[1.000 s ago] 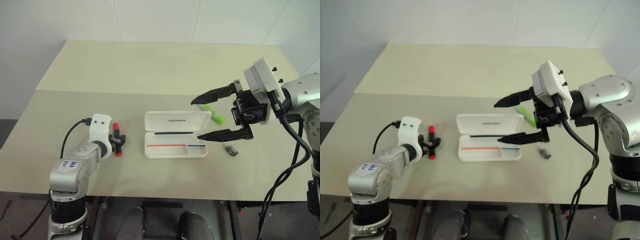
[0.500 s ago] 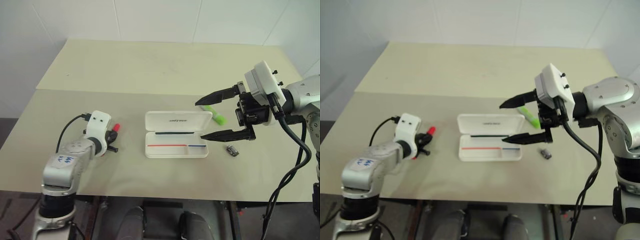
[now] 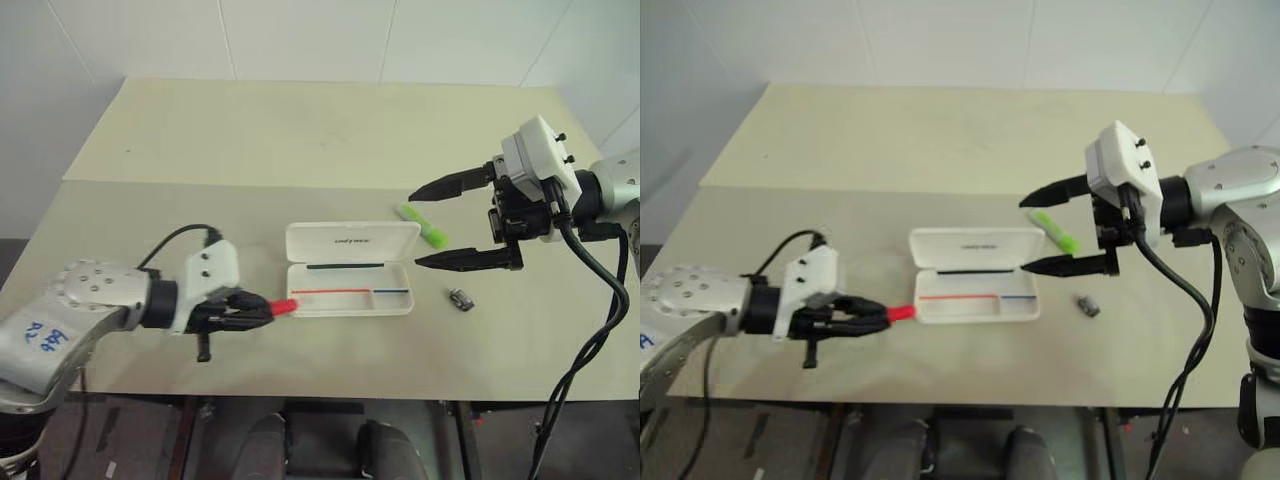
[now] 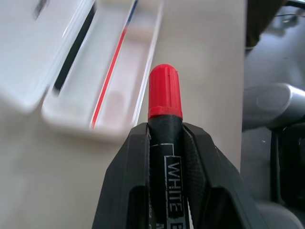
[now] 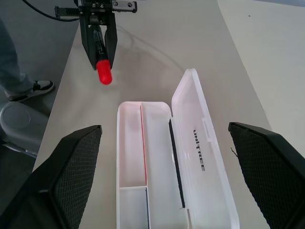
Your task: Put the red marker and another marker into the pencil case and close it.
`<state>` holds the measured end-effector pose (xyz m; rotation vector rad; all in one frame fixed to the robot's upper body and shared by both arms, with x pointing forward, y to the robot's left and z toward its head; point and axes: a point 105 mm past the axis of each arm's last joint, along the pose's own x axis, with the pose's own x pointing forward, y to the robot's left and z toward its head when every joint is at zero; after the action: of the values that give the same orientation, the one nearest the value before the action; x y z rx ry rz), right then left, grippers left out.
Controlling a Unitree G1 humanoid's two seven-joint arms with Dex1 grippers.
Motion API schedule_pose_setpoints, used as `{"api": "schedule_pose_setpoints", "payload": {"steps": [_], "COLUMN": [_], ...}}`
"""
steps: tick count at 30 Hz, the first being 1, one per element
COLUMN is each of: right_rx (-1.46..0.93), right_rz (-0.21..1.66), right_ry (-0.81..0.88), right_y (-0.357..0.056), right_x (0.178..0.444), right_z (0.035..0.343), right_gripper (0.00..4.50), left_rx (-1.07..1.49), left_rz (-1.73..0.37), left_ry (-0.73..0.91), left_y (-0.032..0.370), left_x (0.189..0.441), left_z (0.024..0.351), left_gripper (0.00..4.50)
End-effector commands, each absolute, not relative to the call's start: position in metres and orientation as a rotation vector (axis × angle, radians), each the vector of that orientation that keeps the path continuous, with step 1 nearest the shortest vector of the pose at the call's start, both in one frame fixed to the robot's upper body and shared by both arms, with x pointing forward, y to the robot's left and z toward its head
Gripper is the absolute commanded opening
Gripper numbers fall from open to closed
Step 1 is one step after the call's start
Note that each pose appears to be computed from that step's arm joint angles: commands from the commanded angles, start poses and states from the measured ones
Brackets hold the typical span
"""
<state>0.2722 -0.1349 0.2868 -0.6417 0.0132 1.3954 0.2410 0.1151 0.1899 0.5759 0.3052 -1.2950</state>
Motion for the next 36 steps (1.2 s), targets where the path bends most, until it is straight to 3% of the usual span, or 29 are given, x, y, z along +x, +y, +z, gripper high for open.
{"api": "schedule_pose_setpoints", "payload": {"steps": [1, 11, 23, 33, 35, 36], "right_rx": [-0.679, -0.696, -0.698, -0.692, -0.686, -0.682], "right_rz": [1.385, 1.33, 1.286, 1.279, 1.271, 1.268], "right_ry": [-0.012, 0.03, 0.048, 0.056, 0.064, 0.068], "right_y": [-0.136, -0.148, -0.158, -0.158, -0.16, -0.162], "right_x": [0.264, 0.26, 0.254, 0.256, 0.259, 0.26], "right_z": [0.297, 0.29, 0.288, 0.284, 0.283, 0.282], "right_gripper": [4.5, 4.5, 4.5, 4.5, 4.5, 4.5], "left_rx": [0.694, 0.811, 0.853, 0.841, 0.835, 0.832], "left_rz": [-1.29, -1.34, -1.225, -1.261, -1.264, -1.266], "left_ry": [0.201, 0.019, 0.089, 0.091, 0.089, 0.089], "left_y": [0.089, 0.017, 0.003, -0.002, -0.003, -0.003], "left_x": [0.26, 0.3, 0.329, 0.316, 0.313, 0.312], "left_z": [0.19, 0.201, 0.181, 0.176, 0.176, 0.177], "left_gripper": [0.6, 0.6, 0.6, 3.94, 4.49, 4.49]}}
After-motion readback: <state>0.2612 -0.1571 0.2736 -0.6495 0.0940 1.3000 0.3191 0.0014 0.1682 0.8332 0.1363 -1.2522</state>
